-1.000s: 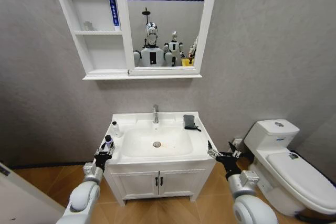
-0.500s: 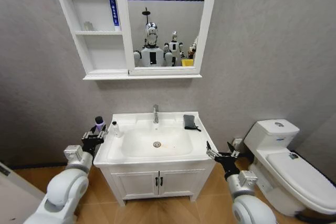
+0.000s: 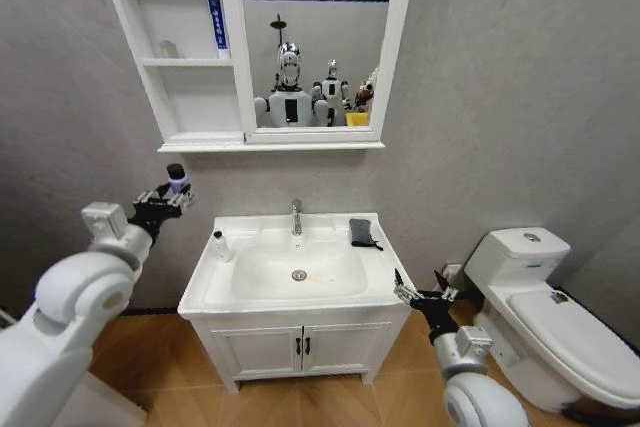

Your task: Move facial cleanser and shampoo from washbasin to cabinet, then wipe washbasin with towel.

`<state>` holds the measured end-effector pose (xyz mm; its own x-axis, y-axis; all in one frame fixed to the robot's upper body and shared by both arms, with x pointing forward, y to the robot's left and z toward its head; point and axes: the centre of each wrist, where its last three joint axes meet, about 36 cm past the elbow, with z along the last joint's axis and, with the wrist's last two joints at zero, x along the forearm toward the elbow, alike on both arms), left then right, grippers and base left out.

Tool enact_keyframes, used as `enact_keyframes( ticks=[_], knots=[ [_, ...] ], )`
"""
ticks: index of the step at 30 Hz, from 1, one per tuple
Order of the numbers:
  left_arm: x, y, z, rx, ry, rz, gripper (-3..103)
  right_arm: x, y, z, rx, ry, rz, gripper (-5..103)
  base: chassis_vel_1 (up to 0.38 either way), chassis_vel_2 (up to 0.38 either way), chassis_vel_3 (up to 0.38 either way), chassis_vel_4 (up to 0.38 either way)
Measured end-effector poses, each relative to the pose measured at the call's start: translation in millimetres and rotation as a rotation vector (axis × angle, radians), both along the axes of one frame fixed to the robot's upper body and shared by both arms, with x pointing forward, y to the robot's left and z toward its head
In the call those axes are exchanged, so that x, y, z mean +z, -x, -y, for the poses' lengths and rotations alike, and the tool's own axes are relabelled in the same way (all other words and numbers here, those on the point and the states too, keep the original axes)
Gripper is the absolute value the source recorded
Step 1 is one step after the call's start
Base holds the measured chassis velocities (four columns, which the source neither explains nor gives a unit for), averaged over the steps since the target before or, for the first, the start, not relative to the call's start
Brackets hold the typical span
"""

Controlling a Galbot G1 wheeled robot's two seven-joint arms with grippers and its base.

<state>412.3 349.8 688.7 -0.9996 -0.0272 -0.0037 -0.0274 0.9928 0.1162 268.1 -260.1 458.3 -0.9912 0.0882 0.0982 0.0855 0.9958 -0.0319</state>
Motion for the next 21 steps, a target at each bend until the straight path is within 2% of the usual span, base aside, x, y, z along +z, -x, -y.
enact_keyframes(
  ticks=[2,3,5,9,12,13,14,15,17,18,20,21],
  knots=[
    [27.6,-19.0,-12.5,0.0,0.016,0.01,42,-0.8,-0.1,-1.4,0.006,-0.003,-0.005,100,0.0,0.0,0.0,0.0],
    [27.6,-19.0,-12.5,0.0,0.016,0.01,42,-0.8,-0.1,-1.4,0.006,-0.003,-0.005,100,0.0,0.0,0.0,0.0],
    [52.7,-36.7,-23.4,-0.023,0.025,0.005,42,0.2,-1.2,-2.3,0.013,-0.006,-0.011,100,0.0,0.0,0.0,0.0],
    [75.7,-52.0,-34.1,-0.042,0.021,0.02,42,1.0,-2.7,-1.4,0.016,-0.003,-0.012,100,0.0,0.0,0.0,0.0],
    [99.9,-86.0,-49.0,-0.059,0.059,0.012,42,-0.5,-2.8,0.8,0.017,-0.017,-0.03,100,0.0,0.0,0.0,0.0],
    [99.9,-86.0,-49.0,-0.059,0.059,0.012,42,-0.5,-2.8,0.8,0.017,-0.017,-0.03,100,0.0,0.0,0.0,0.0],
    [105.1,-105.4,-51.8,-0.062,0.073,-0.005,42,-0.8,-3.1,1.3,0.017,-0.023,-0.038,100,0.0,0.0,0.0,0.0],
    [105.1,-105.4,-51.8,-0.062,0.073,-0.005,42,-0.8,-3.1,1.3,0.017,-0.023,-0.038,100,0.0,0.0,0.0,0.0],
    [118.6,-136.4,-49.2,-0.08,0.09,-0.018,42,-0.4,-3.8,1.9,0.016,-0.027,-0.041,100,0.0,0.0,0.0,0.0],
    [118.6,-136.4,-49.2,-0.08,0.09,-0.018,42,-0.4,-3.8,1.9,0.016,-0.027,-0.041,100,0.0,0.0,0.0,0.0],
    [133.9,-161.9,-44.4,-0.092,0.078,-0.001,42,1.3,-3.4,2.4,0.013,-0.04,-0.05,100,0.0,0.0,0.0,0.0],
    [133.9,-161.9,-44.4,-0.092,0.078,-0.001,42,1.3,-3.4,2.4,0.013,-0.04,-0.05,100,0.0,0.0,0.0,0.0]
  ],
)
